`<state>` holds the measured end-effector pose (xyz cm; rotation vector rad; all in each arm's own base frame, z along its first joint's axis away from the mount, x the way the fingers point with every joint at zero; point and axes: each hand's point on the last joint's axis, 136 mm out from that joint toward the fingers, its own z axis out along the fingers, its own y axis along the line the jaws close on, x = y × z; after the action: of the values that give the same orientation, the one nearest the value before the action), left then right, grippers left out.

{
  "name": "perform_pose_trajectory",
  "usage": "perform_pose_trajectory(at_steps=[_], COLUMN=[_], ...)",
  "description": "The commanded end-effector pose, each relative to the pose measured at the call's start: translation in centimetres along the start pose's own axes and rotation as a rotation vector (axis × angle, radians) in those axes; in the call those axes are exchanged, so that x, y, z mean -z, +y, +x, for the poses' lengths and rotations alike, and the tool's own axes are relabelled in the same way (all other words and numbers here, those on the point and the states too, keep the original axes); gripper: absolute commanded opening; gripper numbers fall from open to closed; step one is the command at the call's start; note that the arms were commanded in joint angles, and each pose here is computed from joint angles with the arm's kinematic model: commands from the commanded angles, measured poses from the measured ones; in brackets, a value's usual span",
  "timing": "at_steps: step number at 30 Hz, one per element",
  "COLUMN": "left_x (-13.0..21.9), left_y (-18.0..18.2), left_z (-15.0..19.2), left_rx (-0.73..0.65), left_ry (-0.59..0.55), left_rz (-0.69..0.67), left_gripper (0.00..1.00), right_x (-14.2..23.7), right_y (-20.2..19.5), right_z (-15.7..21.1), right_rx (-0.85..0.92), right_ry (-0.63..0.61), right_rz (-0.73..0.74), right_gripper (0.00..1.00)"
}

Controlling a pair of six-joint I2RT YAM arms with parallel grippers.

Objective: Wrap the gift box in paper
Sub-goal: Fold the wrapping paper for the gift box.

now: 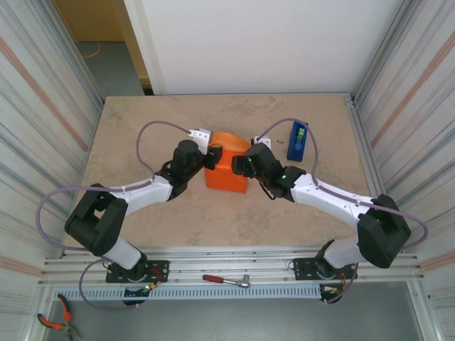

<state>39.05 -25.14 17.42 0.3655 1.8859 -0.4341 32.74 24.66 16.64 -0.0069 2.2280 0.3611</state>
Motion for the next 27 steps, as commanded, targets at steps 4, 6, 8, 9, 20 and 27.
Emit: perform_pose_trajectory(at_steps=[4,6,8,9,20,27], left_x=[0.0,0.2,0.4,0.5,3.5,4.6], left_y=[0.2,0.2,0.2,0.1,0.9,0.9], left_z=[2.3,2.3,2.2,2.1,-3.6,-3.2], left_rx=[-0.005,0.001,0.009,0.010,0.061,0.099], left_ry=[0.078,0.074,0.067,0.064,-0.081,-0.105], left_rz=[-0.025,-0.026,-0.023,-0.023,0.007,0.029], left_gripper=[0.39,0.38,0.38,0.38,0.65,0.59], right_x=[-0.8,-0.9,-1.2,-1.3,-2.0,-2.1], right_y=[-1.1,-1.2,-1.3,-1.4,-1.5,-1.6], right_z=[-1.9,-1.8,-1.7,-1.6,-0.3,0.1], right_rx=[0.012,0.017,0.027,0.031,0.055,0.055], right_ry=[-0.144,-0.144,-0.140,-0.137,-0.090,-0.080], right_rz=[0.152,0.161,0.168,0.170,0.172,0.167], right_gripper=[0.62,0.57,0.51,0.50,0.42,0.42])
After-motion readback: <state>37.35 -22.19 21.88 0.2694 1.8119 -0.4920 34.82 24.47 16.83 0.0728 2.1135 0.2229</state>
